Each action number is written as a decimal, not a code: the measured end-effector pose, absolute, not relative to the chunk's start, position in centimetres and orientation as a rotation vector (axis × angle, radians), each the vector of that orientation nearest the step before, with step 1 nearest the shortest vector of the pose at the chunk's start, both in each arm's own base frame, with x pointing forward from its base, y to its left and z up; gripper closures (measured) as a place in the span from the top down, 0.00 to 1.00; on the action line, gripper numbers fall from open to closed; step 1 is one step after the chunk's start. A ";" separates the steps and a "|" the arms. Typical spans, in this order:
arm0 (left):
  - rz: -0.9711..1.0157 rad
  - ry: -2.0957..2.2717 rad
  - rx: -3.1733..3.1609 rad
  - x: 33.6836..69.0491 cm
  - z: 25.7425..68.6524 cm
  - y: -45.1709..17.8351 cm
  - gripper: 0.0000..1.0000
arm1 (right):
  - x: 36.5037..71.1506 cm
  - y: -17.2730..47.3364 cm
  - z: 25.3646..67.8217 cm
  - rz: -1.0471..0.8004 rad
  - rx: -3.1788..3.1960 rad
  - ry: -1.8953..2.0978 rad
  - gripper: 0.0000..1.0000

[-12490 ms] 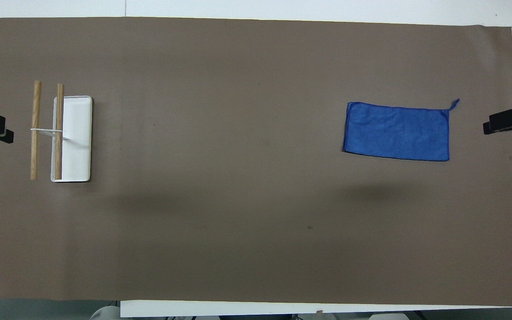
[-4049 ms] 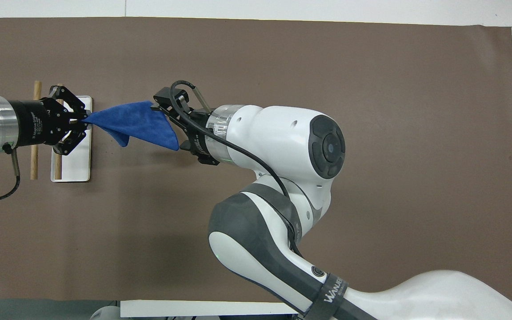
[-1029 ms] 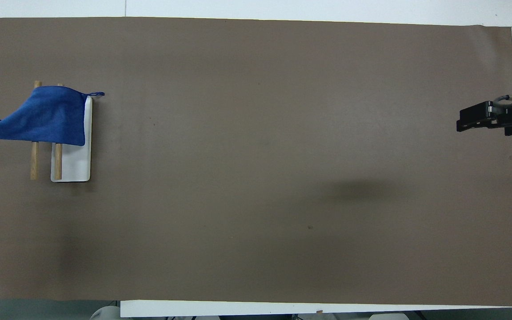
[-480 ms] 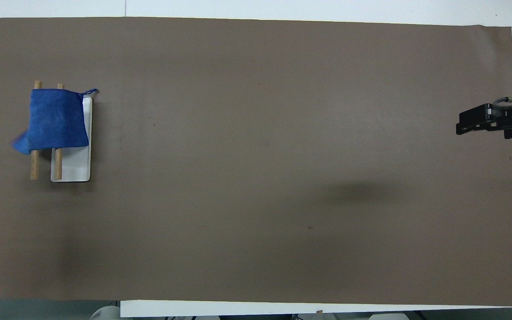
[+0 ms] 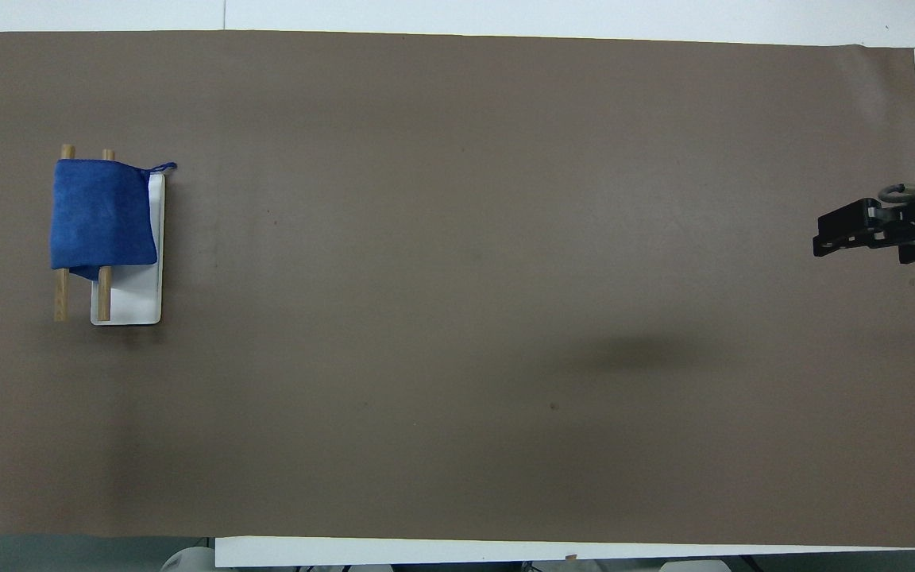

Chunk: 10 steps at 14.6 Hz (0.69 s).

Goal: Right arm passes towel to left arm to hang

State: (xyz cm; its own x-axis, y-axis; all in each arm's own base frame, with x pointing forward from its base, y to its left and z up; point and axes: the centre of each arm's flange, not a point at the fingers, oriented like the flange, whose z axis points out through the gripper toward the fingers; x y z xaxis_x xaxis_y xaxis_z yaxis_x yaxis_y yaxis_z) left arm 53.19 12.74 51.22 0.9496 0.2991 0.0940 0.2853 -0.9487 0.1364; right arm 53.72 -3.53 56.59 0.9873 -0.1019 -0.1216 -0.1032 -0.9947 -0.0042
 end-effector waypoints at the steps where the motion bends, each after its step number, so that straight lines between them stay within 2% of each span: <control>1: 0.112 0.409 3.001 53.0 52.7 12.0 1.00 | 53.7 -3.5 56.6 0.194 -3.121 0.161 1.00; 6: -0.154 0.093 3.125 52.1 59.2 3.3 1.00 | 53.5 -3.7 56.5 0.216 -3.119 0.167 1.00; 10: -0.221 -0.012 3.149 50.8 63.0 -3.3 1.00 | 53.5 -3.7 56.5 0.216 -3.119 0.165 1.00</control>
State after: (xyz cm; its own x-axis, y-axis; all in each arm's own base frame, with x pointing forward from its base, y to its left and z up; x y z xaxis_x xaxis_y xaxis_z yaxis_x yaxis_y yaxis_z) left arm 50.79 -3.32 62.96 0.9902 -0.0063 -0.1399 -0.0085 -0.9999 -0.0150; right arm 53.46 -3.67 56.54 0.9849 -0.1044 -0.1380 -0.1059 -0.9944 -0.0038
